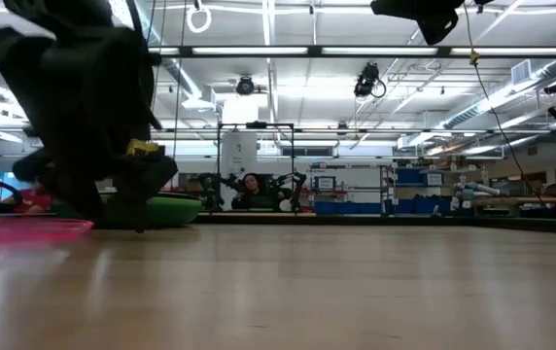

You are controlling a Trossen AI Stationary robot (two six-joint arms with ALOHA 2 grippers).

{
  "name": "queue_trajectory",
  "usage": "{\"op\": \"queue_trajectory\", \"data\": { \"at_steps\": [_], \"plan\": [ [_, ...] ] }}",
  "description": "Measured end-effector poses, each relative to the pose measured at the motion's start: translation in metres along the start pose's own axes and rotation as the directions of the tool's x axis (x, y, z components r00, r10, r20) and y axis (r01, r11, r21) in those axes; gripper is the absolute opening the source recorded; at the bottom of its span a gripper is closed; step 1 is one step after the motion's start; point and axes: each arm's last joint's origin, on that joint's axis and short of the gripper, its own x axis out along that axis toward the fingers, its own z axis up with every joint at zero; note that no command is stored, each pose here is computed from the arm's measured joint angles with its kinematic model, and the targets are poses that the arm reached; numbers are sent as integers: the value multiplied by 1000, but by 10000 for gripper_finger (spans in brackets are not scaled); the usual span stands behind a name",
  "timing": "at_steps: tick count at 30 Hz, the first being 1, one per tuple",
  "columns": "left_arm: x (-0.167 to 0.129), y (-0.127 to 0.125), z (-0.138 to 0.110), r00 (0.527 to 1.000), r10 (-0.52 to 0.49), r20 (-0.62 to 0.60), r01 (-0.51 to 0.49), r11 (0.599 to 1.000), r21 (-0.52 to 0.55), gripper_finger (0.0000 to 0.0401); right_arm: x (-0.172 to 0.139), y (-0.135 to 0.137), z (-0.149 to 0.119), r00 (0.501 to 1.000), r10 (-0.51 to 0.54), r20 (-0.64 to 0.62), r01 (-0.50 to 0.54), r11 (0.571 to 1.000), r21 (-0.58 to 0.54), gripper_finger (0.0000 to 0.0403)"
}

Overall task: Stack plastic plates
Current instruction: Stack the pink plate on top of the light green plate

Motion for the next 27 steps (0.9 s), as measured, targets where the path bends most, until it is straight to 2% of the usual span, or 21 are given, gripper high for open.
{"op": "queue_trajectory", "data": {
  "at_steps": [4,8,11,15,20,24,27],
  "plan": [
    [-15,-7,3,1000,1,13,-2,999,36,286,0,0,1,1000,0,9,0,1000,5,158],
    [-25,-6,-6,999,-27,22,26,999,28,286,1,-1,1,1000,-9,10,9,1000,3,158],
    [-33,2,-14,999,-9,39,8,1000,29,286,3,-6,3,999,-25,25,25,1000,-13,158],
    [-47,7,-26,998,-28,54,24,998,64,286,7,-16,16,990,-60,127,67,997,-50,158],
    [-79,2,-35,993,-106,52,98,985,140,286,9,-35,38,938,-182,297,205,978,-49,158],
    [-101,10,-38,992,-94,86,75,977,197,286,15,-42,52,934,-232,272,246,969,-21,158],
    [-108,19,-43,991,-83,108,61,979,193,285,28,-34,52,951,-226,210,238,971,-33,158]
  ]
}}
